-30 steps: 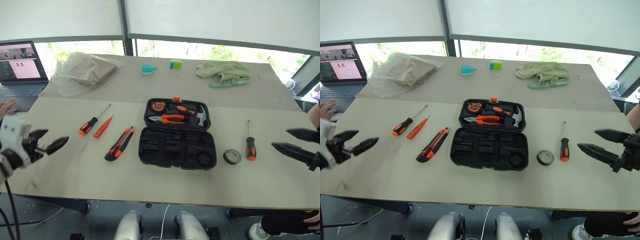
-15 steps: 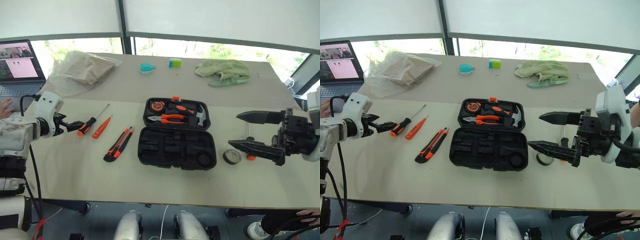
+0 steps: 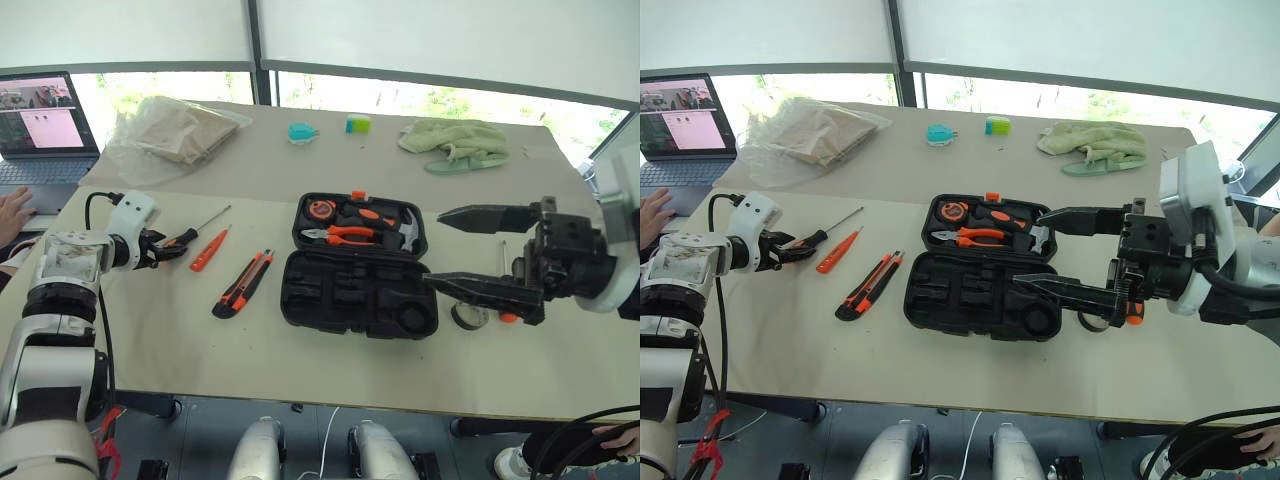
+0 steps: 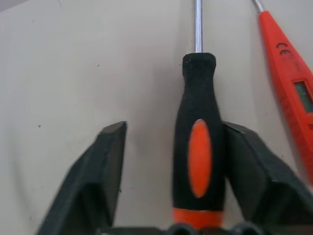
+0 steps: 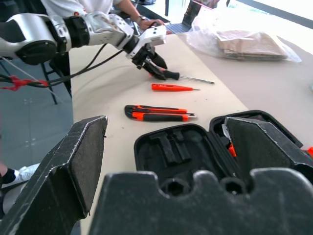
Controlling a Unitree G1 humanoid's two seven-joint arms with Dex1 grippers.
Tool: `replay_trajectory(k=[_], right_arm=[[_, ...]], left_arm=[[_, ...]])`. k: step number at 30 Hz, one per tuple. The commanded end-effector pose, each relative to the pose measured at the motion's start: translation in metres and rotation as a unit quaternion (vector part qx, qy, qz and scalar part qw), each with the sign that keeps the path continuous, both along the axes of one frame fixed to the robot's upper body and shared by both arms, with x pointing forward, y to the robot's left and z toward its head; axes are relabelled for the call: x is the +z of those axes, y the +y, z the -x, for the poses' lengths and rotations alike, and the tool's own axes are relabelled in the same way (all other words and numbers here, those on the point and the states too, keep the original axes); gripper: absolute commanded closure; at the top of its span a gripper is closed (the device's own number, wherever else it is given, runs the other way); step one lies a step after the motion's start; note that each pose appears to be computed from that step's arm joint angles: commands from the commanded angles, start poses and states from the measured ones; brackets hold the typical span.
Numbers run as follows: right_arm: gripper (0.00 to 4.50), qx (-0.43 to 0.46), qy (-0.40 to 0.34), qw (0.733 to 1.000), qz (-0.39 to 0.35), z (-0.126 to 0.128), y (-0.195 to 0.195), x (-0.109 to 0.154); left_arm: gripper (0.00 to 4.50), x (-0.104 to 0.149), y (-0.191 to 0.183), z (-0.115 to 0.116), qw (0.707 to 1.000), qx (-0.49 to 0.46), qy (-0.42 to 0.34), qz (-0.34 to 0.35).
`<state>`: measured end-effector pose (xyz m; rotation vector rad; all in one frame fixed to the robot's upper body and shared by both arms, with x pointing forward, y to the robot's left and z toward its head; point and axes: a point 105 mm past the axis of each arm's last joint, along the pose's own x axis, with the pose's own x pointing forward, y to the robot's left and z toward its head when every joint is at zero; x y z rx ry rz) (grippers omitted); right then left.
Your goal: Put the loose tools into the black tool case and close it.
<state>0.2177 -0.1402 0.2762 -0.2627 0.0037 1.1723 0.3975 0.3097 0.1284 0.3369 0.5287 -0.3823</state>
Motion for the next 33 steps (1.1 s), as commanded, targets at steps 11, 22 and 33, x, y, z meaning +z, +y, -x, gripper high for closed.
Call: replay_trajectory(k=[11,22,33], right_arm=[[0.0,-0.051,-0.009,0.999,0.009,-0.002,-0.021,-0.004],[0.0,-0.12,0.013,0.992,0.037,-0.004,-0.051,-0.035],[0.0,-0.179,0.012,0.983,0.034,0.003,-0.063,-0.045]], left_arm=[[3.62,0.079,-0.017,-0.015,0.988,-0.058,-0.143,0.018],[3.62,0.097,-0.207,0.01,0.869,-0.459,-0.175,-0.056],[3.62,0.035,-0.268,0.01,0.833,-0.525,-0.093,-0.149]])
